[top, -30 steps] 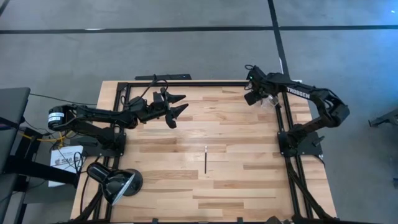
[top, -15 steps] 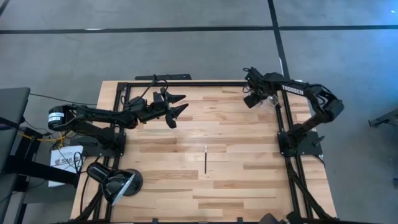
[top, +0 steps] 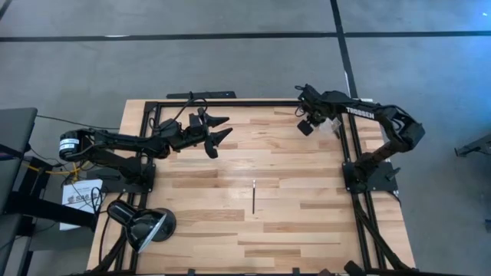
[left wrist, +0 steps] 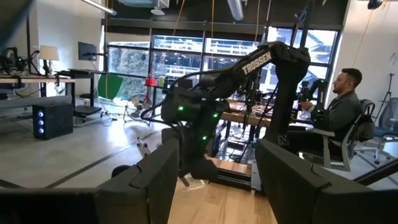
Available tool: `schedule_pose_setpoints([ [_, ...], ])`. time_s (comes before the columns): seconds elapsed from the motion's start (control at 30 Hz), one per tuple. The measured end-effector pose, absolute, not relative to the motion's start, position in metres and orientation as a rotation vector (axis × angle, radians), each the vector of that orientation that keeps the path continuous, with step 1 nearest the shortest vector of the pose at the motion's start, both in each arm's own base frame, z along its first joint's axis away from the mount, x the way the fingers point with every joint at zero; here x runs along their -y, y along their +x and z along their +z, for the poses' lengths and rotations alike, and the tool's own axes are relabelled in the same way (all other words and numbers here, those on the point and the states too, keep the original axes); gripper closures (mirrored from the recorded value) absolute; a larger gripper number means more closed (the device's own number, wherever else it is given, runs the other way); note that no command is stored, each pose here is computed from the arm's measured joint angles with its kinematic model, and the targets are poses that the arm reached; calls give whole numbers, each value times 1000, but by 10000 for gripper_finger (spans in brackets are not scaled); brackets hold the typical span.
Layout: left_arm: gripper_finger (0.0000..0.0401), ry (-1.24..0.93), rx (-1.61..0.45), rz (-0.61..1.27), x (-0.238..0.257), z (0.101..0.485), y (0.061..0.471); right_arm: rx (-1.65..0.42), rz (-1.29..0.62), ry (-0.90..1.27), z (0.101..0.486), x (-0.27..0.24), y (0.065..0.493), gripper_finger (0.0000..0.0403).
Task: Put items in baskets/containers
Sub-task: Adjust the transparent organizer
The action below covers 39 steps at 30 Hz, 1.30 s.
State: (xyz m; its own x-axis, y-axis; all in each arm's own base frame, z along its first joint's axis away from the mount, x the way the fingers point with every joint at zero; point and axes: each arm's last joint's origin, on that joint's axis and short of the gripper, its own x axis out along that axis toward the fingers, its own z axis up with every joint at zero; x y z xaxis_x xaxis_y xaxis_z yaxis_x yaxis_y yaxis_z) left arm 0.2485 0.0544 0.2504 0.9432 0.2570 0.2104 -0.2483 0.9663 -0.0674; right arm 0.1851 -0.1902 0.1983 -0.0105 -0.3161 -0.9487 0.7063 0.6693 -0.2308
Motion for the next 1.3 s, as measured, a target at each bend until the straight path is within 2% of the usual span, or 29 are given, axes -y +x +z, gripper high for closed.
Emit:
schedule_pose_setpoints([
  [0.33,192,-42,220,257,-54,251,248,-1308,-685,250,211,158,224,399],
  [0.63,192,-43,220,257,-54,251,248,-1125,-523,205,221,128,262,400],
  [1.07,192,-43,219,257,-54,250,249,-1265,-461,234,175,125,285,399],
  [1.23,192,-43,217,257,-54,250,249,-1272,-490,263,180,127,285,372],
  [1.3,192,-43,216,257,-54,250,249,-1205,-497,256,196,129,289,350],
])
